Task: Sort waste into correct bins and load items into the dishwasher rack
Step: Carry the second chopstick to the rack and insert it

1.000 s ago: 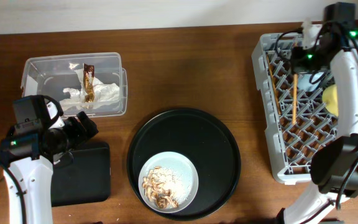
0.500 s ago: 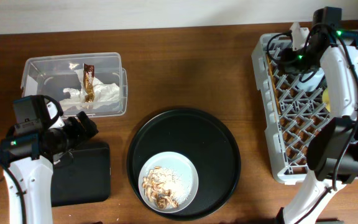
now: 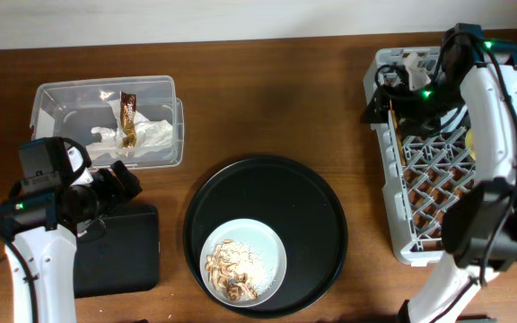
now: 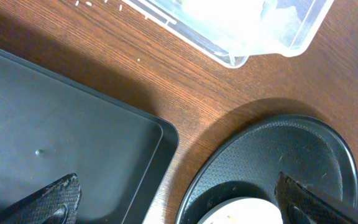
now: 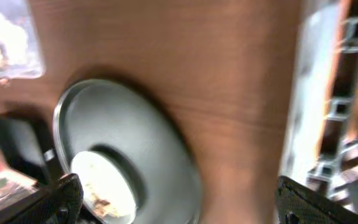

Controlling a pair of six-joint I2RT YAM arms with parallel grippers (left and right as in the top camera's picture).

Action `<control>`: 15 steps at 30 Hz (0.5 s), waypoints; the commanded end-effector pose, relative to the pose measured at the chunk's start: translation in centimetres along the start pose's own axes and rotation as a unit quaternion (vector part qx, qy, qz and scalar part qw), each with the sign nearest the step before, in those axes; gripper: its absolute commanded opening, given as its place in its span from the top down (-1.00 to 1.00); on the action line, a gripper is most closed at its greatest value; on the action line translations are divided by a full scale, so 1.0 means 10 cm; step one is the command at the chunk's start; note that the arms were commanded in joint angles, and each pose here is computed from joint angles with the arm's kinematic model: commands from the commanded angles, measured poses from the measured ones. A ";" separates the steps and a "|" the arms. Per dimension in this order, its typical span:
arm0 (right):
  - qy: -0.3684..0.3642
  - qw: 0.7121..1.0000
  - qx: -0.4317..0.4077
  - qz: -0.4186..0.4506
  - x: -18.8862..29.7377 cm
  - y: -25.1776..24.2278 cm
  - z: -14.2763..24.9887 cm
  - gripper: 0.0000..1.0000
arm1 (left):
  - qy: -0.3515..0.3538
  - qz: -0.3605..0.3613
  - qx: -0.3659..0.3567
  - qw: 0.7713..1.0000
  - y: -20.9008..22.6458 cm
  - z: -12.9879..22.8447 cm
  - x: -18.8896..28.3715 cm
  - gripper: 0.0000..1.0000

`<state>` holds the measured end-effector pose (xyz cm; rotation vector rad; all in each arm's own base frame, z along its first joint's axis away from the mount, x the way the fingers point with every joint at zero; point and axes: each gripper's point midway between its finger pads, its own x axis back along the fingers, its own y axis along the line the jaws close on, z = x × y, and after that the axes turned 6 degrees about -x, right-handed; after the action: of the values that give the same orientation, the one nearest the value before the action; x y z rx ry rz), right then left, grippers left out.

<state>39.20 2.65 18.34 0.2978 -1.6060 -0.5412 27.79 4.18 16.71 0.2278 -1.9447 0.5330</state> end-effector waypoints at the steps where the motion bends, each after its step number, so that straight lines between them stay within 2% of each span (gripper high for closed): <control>1: -0.020 0.998 0.045 -0.030 0.38 0.53 0.32 -0.98 | -0.013 0.000 0.005 1.000 0.00 -0.05 0.06 -0.99; 4: -0.007 0.998 0.059 -0.011 0.45 0.63 0.56 -0.98 | -0.013 0.000 0.005 1.000 0.00 -0.05 0.06 -0.98; 7: 0.008 0.996 0.077 0.050 0.52 0.64 0.83 -0.97 | -0.013 0.000 0.005 1.000 0.00 -0.05 0.06 -0.98; 13: -0.006 0.988 0.052 0.144 0.60 0.42 1.02 -0.97 | -0.013 0.000 0.005 1.000 0.00 -0.05 0.06 -0.99; 15: -0.016 0.984 0.009 0.178 0.67 0.21 1.01 -0.97 | -0.013 0.000 0.005 1.000 0.00 -0.05 0.06 -0.98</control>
<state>29.59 6.13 25.37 0.2101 -1.6445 -0.2816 27.79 4.19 16.72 0.2282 -1.9451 0.5328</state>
